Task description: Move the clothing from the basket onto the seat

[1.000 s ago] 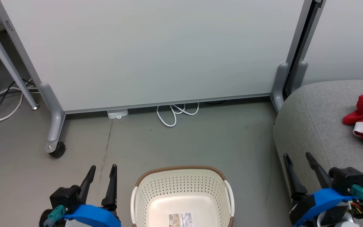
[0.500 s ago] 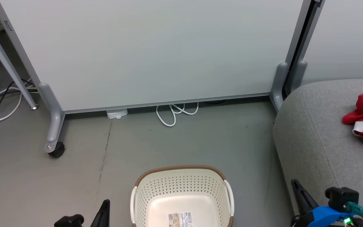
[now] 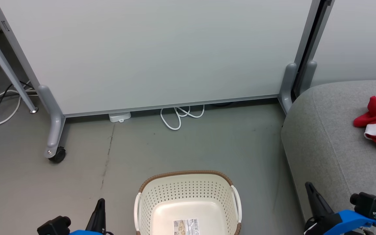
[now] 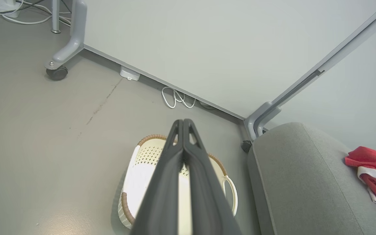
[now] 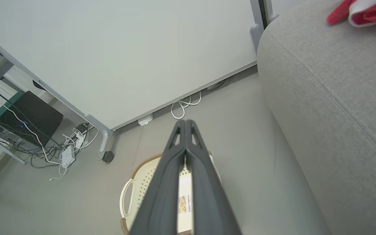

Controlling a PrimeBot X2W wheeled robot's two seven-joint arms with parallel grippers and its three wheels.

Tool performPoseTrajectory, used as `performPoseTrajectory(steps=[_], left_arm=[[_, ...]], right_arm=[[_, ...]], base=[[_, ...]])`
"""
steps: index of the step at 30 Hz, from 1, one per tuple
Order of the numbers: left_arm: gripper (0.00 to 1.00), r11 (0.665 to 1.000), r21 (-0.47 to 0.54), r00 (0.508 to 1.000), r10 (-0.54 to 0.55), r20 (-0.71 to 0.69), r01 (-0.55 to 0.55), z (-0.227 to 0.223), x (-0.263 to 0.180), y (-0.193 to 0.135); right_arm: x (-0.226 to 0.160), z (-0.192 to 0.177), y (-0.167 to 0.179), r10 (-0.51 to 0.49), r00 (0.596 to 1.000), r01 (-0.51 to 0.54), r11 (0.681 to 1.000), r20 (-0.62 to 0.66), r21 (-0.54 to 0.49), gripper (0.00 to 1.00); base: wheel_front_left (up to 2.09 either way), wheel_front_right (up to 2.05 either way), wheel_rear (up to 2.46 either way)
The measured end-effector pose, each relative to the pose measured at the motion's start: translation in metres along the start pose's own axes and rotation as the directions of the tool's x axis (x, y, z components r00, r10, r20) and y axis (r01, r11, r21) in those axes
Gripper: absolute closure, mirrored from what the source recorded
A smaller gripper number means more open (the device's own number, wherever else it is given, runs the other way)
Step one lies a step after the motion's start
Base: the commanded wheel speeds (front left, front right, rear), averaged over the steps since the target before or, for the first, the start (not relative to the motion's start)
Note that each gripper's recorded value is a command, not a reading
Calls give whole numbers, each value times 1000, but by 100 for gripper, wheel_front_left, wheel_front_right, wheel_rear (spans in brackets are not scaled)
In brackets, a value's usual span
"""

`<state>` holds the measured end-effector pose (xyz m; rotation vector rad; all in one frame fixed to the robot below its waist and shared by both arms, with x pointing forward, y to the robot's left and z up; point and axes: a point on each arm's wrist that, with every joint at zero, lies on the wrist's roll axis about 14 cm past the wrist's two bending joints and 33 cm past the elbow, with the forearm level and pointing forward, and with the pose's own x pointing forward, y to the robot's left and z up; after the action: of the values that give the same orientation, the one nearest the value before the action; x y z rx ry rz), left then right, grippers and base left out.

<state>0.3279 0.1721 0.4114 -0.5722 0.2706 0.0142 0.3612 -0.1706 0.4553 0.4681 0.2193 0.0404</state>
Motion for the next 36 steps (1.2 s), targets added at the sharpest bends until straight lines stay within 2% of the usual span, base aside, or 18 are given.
performPoseTrajectory(steps=[8, 17, 36], left_arm=[[100, 993, -117, 1000, 7, 27, -4, 12, 6, -2], [100, 972, -235, 999, 14, 48, -2, 23, 9, -3], [100, 899, -436, 996, 5, 92, 35, 44, 17, -9]], right_arm=[[2, 5, 0, 0, 1000, -2, 992, 14, 127, 100], [4, 12, 0, 3, 999, -13, 967, 39, 254, 100], [8, 25, 1, 9, 997, -45, 880, 80, 474, 100]], base=[[0, 0, 0], [0, 0, 0], [0, 0, 0]])
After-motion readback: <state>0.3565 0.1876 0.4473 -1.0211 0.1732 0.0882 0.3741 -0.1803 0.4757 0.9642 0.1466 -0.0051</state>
